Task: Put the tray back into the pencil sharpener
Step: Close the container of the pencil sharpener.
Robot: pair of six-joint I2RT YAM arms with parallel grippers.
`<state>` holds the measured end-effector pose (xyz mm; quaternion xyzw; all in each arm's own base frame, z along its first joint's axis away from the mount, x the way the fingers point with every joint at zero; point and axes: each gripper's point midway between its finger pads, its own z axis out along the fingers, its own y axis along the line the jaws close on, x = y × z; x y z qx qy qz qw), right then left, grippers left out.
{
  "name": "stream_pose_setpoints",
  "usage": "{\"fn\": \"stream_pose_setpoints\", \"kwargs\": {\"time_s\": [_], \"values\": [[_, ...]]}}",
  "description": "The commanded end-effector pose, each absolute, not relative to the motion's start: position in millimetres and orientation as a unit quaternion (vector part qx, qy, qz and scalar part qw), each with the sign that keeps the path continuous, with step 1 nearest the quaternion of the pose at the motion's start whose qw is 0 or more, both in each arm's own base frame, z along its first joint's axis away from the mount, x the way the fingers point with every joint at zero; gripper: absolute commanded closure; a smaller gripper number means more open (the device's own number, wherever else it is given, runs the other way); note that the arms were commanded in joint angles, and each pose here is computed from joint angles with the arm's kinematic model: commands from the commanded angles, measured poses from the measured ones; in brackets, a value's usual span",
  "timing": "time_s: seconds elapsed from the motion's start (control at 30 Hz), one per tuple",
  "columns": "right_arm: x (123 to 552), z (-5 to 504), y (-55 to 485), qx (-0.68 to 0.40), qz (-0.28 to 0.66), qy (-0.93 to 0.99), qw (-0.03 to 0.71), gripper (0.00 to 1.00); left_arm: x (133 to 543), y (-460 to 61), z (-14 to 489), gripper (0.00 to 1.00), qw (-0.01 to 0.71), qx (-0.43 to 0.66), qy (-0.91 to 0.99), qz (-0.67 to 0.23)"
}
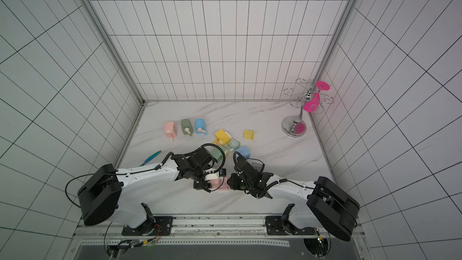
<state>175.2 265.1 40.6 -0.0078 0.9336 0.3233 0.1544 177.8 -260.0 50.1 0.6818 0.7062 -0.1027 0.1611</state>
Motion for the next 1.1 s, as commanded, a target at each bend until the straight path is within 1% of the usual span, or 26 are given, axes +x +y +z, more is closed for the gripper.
{"fn": "stream_pose_setpoints", "kwargs": {"time_s": [0.0, 0.2, 0.83, 0.93, 1.07], "values": [[179.9, 38.3, 262.7, 0.008, 0.311, 0.938, 0.155, 0.80, 170.4, -259.6, 47.0, 0.52, 0.145, 0.688, 0.702, -0.112], [180.0, 37.2, 259.0, 0.015, 0.305, 0.939, 0.158, 0.84, 170.8, -258.0, 45.2, 0.52, 0.142, 0.689, 0.702, -0.108], [187.2, 42.4, 274.1, 0.032, 0.322, 0.934, 0.152, 0.86, 167.2, -260.9, 45.6, 0.52, 0.132, 0.690, 0.702, -0.120], [186.3, 44.5, 280.4, 0.025, 0.329, 0.932, 0.149, 0.85, 168.6, -263.1, 45.6, 0.52, 0.134, 0.688, 0.703, -0.121], [183.8, 48.1, 284.1, 0.024, 0.348, 0.926, 0.146, 0.78, 172.0, -266.4, 45.2, 0.52, 0.141, 0.685, 0.705, -0.121]]}}
